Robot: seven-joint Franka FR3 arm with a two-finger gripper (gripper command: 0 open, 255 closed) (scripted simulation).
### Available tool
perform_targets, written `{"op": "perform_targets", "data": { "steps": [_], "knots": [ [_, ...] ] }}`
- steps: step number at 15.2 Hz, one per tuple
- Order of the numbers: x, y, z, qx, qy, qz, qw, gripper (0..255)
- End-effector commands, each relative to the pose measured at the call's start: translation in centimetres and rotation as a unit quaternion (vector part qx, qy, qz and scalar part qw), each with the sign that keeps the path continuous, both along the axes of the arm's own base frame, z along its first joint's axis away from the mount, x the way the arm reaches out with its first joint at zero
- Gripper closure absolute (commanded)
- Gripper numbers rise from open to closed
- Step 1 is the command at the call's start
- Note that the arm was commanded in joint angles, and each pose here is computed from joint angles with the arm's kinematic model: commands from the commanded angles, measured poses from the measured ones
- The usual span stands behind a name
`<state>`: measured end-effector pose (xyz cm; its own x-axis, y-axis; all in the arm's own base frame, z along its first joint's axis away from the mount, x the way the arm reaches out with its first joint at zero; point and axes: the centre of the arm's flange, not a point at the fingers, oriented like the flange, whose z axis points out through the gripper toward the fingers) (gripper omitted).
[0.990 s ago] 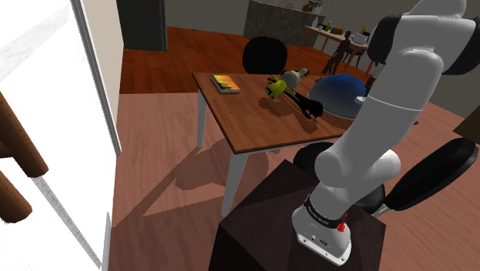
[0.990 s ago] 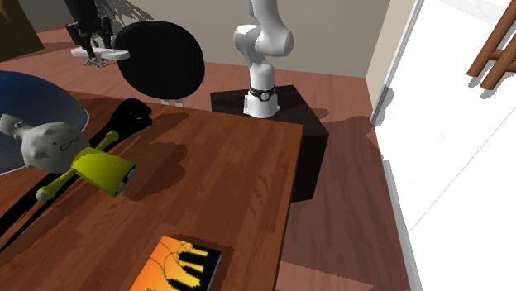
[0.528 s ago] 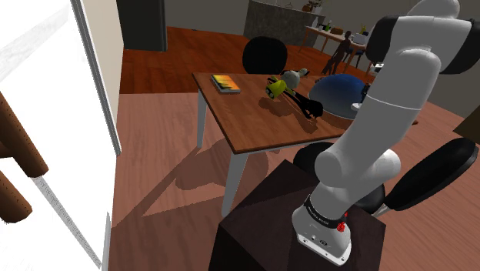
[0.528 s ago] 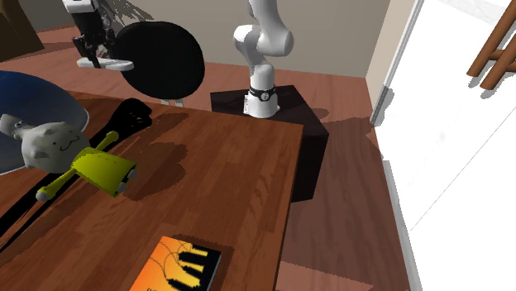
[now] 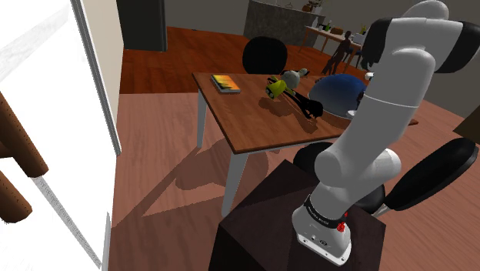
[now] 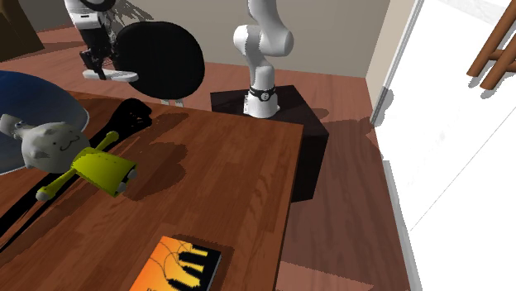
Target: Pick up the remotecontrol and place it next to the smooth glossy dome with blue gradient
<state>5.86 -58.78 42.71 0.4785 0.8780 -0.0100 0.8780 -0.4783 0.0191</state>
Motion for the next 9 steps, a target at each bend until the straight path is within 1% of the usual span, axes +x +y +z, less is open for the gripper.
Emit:
{"op": "perform_targets", "data": {
  "steps": [1, 9],
  "knots": [
    [0.0, -0.1, -1.1, 0.000, 0.000, 0.000, 1.0000, 255],
    [0.0, -0.1, -5.3, 0.000, 0.000, 0.000, 1.0000, 255]
  ]
}}
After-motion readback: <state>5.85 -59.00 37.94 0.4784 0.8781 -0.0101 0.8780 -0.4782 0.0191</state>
